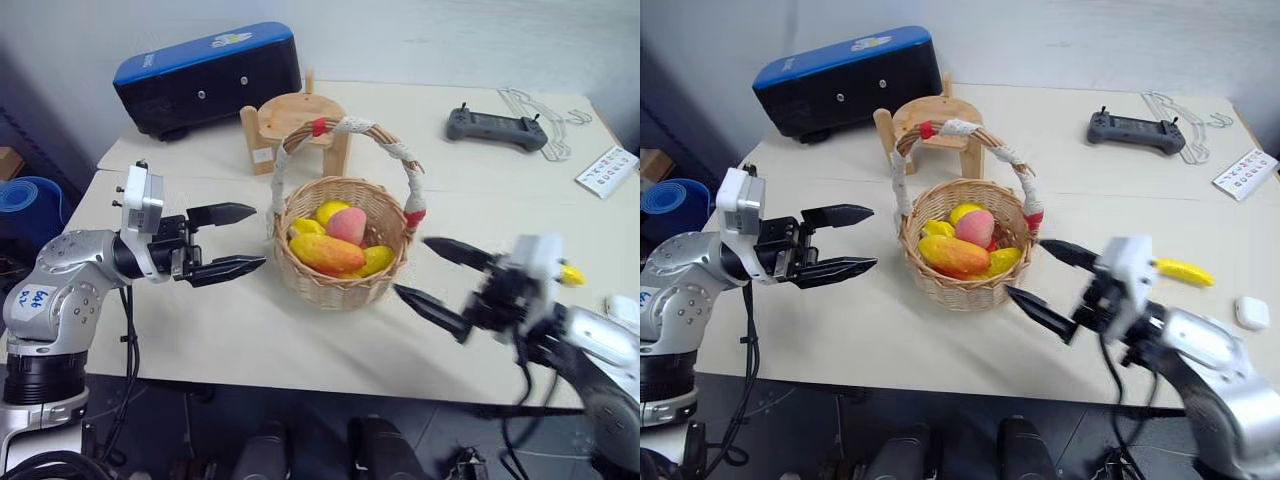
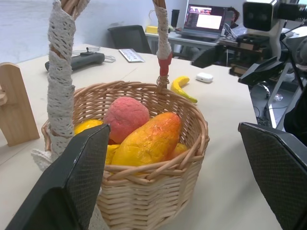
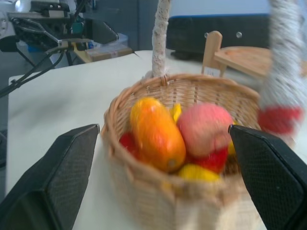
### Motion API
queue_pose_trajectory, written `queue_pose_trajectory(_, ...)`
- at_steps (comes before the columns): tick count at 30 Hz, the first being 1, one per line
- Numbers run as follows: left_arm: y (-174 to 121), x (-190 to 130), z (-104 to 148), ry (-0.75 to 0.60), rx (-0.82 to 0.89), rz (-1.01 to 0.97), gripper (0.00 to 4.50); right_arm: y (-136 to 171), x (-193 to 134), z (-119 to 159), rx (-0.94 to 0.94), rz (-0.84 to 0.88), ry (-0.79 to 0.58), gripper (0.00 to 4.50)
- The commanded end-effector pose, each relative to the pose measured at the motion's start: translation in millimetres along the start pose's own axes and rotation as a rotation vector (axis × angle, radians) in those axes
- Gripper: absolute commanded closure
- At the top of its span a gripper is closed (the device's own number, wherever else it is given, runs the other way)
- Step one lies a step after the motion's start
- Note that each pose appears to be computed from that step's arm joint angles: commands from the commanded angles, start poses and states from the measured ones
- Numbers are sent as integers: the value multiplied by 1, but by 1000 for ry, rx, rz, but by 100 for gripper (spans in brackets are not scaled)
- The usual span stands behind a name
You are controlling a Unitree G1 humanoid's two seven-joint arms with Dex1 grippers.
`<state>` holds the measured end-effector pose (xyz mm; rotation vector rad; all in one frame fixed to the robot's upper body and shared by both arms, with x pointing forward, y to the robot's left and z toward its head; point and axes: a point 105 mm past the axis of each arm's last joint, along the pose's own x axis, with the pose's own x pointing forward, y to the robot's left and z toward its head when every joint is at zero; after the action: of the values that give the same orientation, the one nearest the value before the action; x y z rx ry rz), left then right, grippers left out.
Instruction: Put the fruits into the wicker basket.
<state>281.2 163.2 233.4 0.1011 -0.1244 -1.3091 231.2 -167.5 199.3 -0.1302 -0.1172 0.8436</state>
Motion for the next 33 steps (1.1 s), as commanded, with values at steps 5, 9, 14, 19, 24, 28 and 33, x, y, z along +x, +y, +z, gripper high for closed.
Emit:
queue_pose_trajectory(5,-3,9,1,0,12,-94,0,-39,-108,-39,-62,-410,130,5)
queue_pose_trajectory(9,-2,15,-2,5,21,-117,0,-36,-166,-76,-114,-602,266,5)
queue_pose_trajectory(14,-3,16,-4,15,48,-122,0,-31,-204,-99,-67,-750,311,5)
queue_pose_trajectory(19,-7,15,-5,26,53,-132,0,-41,-155,-91,29,-655,203,5)
queue_pose_trajectory(24,-7,16,-1,9,92,-108,0,-73,-100,-90,239,-715,214,5)
queue_pose_trajectory(28,-11,13,-4,12,94,-95,0,-99,-78,-95,310,-840,244,5)
queue_pose_trajectory(33,-15,10,-3,10,90,-75,0,-107,-41,-97,351,-840,297,5)
